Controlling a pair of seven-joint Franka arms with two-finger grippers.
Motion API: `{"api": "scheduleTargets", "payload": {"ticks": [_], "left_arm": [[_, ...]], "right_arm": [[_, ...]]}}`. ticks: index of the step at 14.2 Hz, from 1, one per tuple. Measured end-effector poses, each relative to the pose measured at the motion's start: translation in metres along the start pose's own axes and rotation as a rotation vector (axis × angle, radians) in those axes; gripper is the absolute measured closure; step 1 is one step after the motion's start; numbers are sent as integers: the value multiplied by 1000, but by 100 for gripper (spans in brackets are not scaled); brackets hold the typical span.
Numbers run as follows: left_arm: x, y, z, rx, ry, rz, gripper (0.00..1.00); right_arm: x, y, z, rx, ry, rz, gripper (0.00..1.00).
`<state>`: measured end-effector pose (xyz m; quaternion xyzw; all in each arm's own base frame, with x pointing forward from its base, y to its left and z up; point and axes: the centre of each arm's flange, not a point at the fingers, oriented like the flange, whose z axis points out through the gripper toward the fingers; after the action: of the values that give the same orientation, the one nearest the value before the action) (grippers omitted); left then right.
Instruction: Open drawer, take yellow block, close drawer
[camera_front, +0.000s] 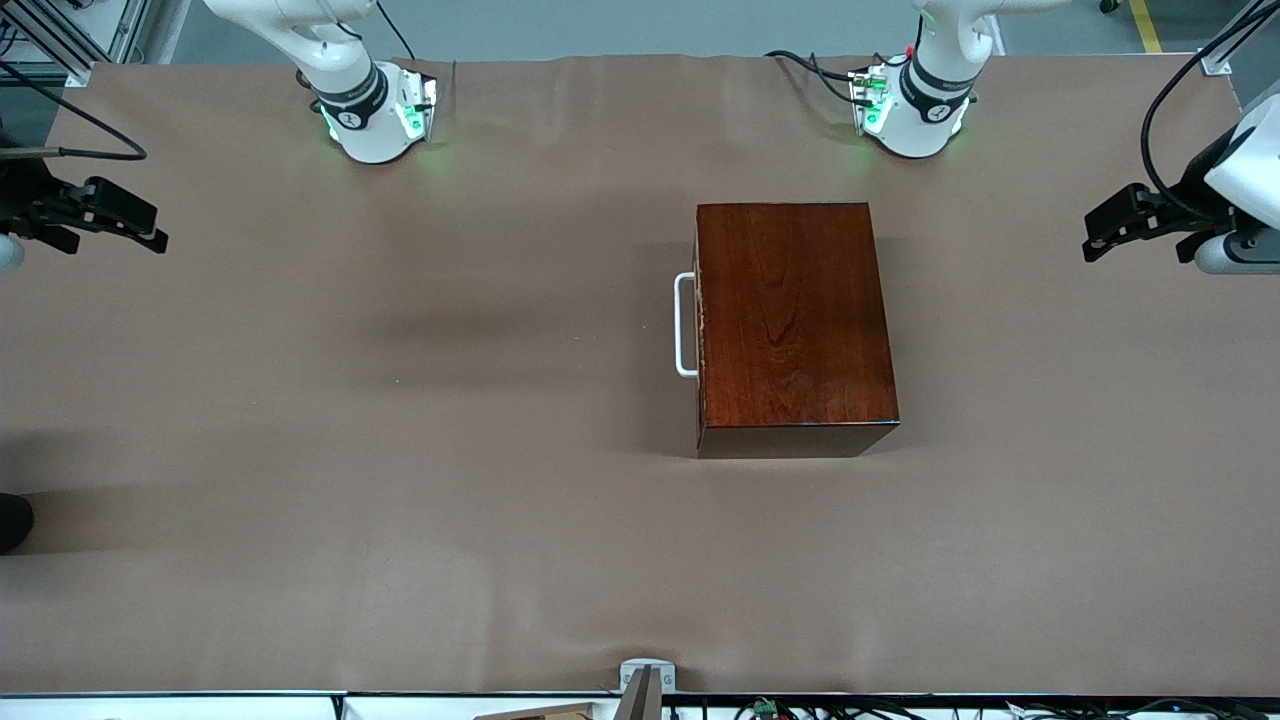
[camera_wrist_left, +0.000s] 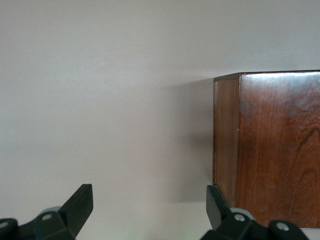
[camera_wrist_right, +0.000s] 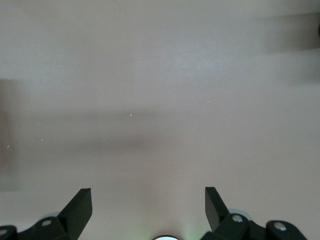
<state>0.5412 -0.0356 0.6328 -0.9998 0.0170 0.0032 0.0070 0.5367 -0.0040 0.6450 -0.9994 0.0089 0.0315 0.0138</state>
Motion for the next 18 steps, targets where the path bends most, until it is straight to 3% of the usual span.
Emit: {"api": "scheduleTargets", "payload": {"ticks": [11,14,18], "left_arm": [[7,32,12,-20,-7,26,0],[8,80,13,-30,11,69,0],[-4,200,7,-69,17,6,0]], "right_arm": [[0,0,0,0,-1,-8,0],[0,1,0,0,-1,-7,0],[0,2,1,0,-2,-7,0]]}}
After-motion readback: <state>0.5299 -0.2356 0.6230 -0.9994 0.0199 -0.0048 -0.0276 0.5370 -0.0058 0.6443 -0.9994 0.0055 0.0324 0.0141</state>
